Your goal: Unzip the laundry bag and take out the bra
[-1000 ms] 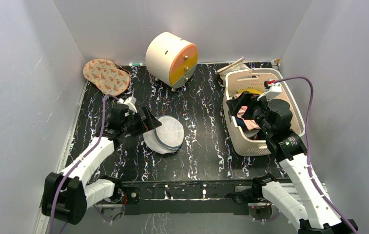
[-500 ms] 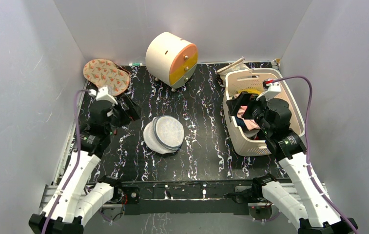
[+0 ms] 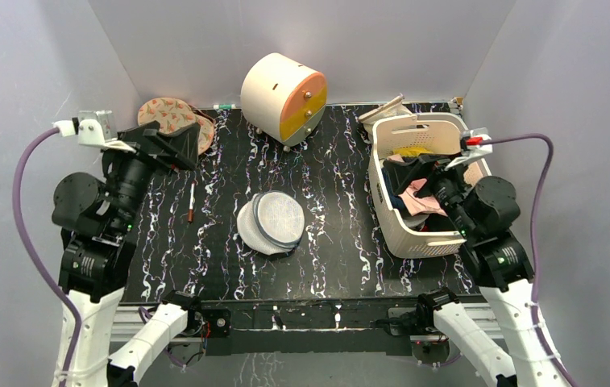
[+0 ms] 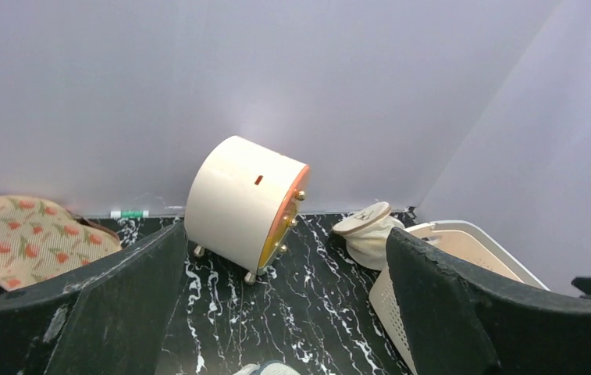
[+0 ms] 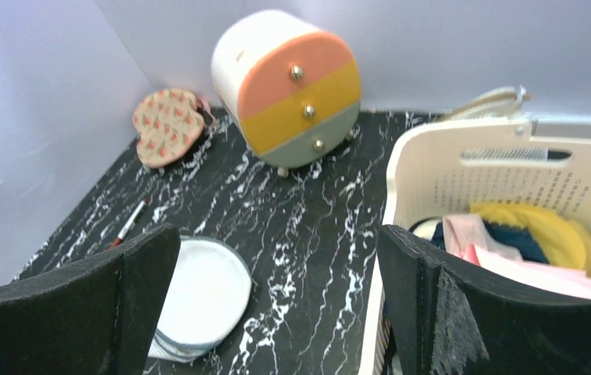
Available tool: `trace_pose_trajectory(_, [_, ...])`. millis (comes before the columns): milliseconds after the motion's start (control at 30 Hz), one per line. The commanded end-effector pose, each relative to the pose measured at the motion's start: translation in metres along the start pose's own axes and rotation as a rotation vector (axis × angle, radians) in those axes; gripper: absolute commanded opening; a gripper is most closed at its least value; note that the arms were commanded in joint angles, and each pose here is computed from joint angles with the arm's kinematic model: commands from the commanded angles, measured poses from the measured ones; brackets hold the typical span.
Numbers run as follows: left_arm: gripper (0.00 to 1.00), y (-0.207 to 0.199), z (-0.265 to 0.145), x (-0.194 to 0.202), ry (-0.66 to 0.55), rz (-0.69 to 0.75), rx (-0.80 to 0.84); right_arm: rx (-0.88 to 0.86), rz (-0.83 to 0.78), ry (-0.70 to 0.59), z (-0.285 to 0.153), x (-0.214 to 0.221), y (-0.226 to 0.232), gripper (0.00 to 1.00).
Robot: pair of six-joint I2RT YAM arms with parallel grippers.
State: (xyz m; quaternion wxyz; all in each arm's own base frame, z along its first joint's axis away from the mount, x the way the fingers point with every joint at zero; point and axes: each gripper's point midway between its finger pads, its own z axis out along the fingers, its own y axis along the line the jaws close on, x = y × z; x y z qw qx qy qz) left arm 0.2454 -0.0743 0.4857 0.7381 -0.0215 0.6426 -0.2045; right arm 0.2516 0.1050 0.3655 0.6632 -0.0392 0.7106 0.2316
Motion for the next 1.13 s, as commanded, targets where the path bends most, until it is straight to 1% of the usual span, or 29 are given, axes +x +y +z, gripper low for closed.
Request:
trace_pose_trajectory(0, [0.98,-0.021,-0.016,-0.017,-0.042,0.074,0.12,-0.03,-0.059,-0.172,-0.018,-0.058,0.014,0.98])
trace_pose_trajectory(167, [0.98,-0.03,-0.019,-0.007,-0.008,0.116,0.178,-0.019,-0.071,-0.21,-0.025,-0.073,0.015,0.98])
trace_pose_trajectory(333, [0.98,-0.037,-0.019,0.005,0.024,0.171,0.231,-0.006,-0.073,-0.203,-0.026,-0.073,0.013,0.98])
trace_pose_trajectory(400, [0.98,-0.034,-0.019,0.002,0.012,0.183,0.212,0.009,-0.066,-0.197,-0.027,-0.072,0.011,0.98])
trace_pose_trajectory(600, [0.98,-0.024,-0.026,-0.008,-0.075,0.138,0.154,0.032,-0.043,-0.203,-0.025,-0.073,0.007,0.98])
trace_pose_trajectory(700, [0.99,-0.024,-0.029,-0.011,-0.107,0.12,0.151,0.032,-0.041,-0.204,-0.023,-0.074,0.007,0.98])
trace_pose_trajectory(867, [0.98,-0.021,-0.026,-0.004,-0.066,0.124,0.138,0.038,-0.032,-0.194,-0.021,-0.07,0.005,0.98])
trace_pose_trajectory(1033, [0.98,-0.02,-0.024,0.002,-0.053,0.116,0.133,0.04,-0.035,-0.181,-0.019,-0.06,0.002,0.98])
trace_pose_trajectory(1100, [0.98,-0.019,-0.022,0.004,-0.048,0.109,0.133,0.054,-0.019,-0.203,-0.02,-0.062,0.0,0.98])
